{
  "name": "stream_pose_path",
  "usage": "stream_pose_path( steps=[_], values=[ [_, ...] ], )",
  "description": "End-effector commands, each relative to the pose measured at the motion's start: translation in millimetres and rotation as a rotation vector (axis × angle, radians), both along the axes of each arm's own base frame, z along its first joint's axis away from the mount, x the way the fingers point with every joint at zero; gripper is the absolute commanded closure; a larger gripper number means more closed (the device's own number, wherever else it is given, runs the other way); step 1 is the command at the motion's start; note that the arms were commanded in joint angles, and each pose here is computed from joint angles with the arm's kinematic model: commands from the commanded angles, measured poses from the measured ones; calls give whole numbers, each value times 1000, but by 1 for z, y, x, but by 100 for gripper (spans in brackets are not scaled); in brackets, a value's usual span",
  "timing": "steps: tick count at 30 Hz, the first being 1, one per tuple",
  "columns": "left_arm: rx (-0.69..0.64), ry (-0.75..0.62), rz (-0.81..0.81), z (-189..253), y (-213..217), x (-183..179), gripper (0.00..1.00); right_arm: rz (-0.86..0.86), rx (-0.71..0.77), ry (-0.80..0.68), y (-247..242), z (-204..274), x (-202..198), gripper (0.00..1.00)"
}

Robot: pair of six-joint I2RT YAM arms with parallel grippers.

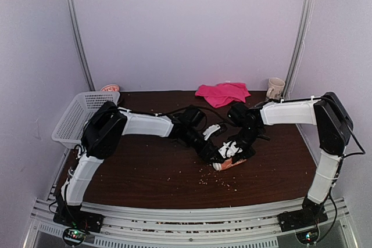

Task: Roll the towels
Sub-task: Pick up the towel from the center of the board.

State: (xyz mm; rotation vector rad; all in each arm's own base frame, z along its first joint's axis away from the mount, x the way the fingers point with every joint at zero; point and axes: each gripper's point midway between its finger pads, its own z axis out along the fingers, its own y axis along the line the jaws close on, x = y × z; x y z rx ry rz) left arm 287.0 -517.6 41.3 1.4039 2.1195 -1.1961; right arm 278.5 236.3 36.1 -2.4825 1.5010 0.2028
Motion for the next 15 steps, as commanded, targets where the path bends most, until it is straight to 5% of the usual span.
stream_pose_path(
  steps=[1,15],
  values=[
    [126,82,-25,-44,19,-12,2,-14,-33,-13,-8,-3,1,92],
    [103,181,-147,-43,2,-39,3,-12,-41,-24,-5,-7,1,92]
  ],
)
